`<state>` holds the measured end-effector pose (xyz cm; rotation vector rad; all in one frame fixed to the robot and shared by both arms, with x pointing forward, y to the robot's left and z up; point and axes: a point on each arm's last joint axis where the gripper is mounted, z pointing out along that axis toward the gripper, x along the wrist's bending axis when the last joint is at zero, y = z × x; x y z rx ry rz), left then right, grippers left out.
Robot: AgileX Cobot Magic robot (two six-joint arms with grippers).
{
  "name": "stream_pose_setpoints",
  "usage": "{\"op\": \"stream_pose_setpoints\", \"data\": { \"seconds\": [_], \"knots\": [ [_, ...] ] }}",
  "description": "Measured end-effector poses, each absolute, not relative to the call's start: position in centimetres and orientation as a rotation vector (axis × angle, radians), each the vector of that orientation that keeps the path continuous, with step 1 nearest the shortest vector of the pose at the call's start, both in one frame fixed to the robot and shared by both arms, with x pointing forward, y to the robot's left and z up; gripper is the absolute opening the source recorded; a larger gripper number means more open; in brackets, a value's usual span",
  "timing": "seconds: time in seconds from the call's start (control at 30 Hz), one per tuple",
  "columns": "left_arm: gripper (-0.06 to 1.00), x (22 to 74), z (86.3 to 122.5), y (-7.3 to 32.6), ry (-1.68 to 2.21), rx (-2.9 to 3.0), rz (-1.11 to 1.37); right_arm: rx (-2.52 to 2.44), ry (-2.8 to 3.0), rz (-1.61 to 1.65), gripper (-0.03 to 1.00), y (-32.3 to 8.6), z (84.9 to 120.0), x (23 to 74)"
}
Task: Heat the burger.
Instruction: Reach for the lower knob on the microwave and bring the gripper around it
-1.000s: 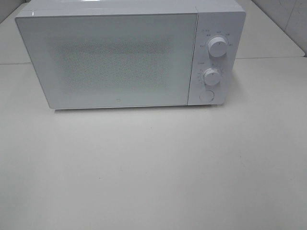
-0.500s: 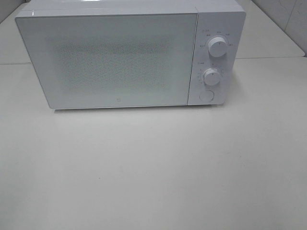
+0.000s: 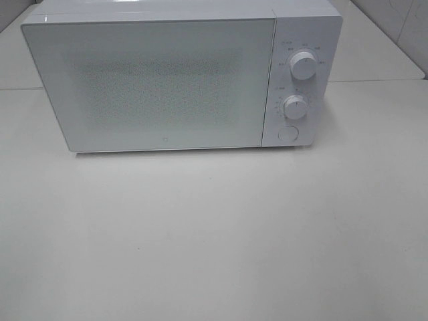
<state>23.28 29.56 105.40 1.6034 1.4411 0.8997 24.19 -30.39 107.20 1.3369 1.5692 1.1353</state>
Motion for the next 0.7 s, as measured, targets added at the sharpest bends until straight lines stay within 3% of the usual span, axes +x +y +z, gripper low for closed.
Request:
{"op": "stream_pose_setpoints", "data": {
  "seconds": [0.27, 0.7],
  "knots": [
    [0.00, 23.3, 105.4, 29.6, 1.442, 1.604, 0.899, 1.290, 1.546, 1.172, 0.55, -29.5, 108.6, 27.8],
    [0.00, 23.3, 105.4, 29.6, 1.442, 1.604, 0.899, 1.307, 1.624, 1.138, 0.55, -27.5, 107.1, 35.4]
  ]
}}
